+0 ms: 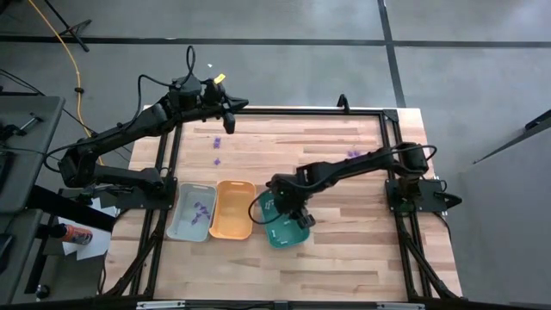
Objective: Sort Halloween decoration
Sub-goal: Put the purple spider toy into the yellow bin
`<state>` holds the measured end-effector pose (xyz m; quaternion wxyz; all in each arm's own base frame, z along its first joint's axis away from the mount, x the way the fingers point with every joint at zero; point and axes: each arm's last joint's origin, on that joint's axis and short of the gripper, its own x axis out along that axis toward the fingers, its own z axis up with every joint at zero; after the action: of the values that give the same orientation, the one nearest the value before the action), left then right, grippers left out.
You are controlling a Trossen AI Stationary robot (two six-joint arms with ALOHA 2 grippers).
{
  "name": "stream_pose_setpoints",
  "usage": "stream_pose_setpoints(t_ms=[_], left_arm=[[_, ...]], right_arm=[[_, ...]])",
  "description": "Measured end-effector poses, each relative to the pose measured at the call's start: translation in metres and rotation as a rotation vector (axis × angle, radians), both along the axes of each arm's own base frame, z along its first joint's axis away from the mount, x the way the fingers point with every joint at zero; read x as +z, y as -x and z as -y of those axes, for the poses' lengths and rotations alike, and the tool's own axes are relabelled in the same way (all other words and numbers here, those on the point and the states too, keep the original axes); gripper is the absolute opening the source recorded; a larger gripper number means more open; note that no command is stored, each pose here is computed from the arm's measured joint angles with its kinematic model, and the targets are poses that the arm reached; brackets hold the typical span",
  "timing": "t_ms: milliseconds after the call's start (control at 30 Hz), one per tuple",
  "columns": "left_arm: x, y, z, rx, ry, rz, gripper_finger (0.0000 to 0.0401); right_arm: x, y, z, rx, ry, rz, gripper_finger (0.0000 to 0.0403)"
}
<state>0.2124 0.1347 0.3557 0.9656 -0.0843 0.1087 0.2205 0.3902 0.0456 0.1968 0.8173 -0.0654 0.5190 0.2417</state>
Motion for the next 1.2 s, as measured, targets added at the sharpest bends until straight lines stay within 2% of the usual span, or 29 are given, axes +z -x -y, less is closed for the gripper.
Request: stream_pose_setpoints(t_ms=[133,300,400,567,700,833,900,967,1133,1200], left_arm=[[0.000,0.000,0.000,0.005,0.015,0.007,0.0000],[0.000,0.000,0.000,0.007,0.015,0.007,0.0000],[0.000,0.000,0.000,0.012,0.035,0.017,0.0000],[0.000,0.000,0.001,0.028,0.108,0.050,0.0000],[0.000,-0.006,0.010,-0.016,0.135,0.058,0.0000],[-0.005,-0.019,0.034,-0.264,0.141,0.077,0.0000],[-0.018,-0.027,0.050,-0.343,0.166,0.110,0.0000],[-0.038,-0.033,0.063,-0.370,0.194,0.156,0.0000],[-0.084,-0.031,0.087,-0.325,0.244,0.302,0.0000],[-0.093,-0.028,0.090,-0.306,0.249,0.340,0.0000]], right_arm=[[0.012,0.001,0.001,0.048,0.029,-0.028,0.0172],[0.043,0.015,0.020,0.031,0.052,-0.115,0.0181],[0.064,0.040,0.040,-0.017,0.072,-0.136,0.0171],[0.076,0.107,0.075,-0.204,0.100,-0.109,0.0149],[0.075,0.161,0.092,-0.439,0.073,0.017,0.0137],[0.079,0.192,0.095,-0.634,-0.010,0.224,0.0134],[0.084,0.200,0.095,-0.677,-0.042,0.350,0.0134],[0.089,0.202,0.095,-0.684,-0.061,0.483,0.0134],[0.099,0.197,0.096,-0.679,-0.100,0.753,0.0134],[0.103,0.192,0.098,-0.678,-0.114,0.823,0.0134]])
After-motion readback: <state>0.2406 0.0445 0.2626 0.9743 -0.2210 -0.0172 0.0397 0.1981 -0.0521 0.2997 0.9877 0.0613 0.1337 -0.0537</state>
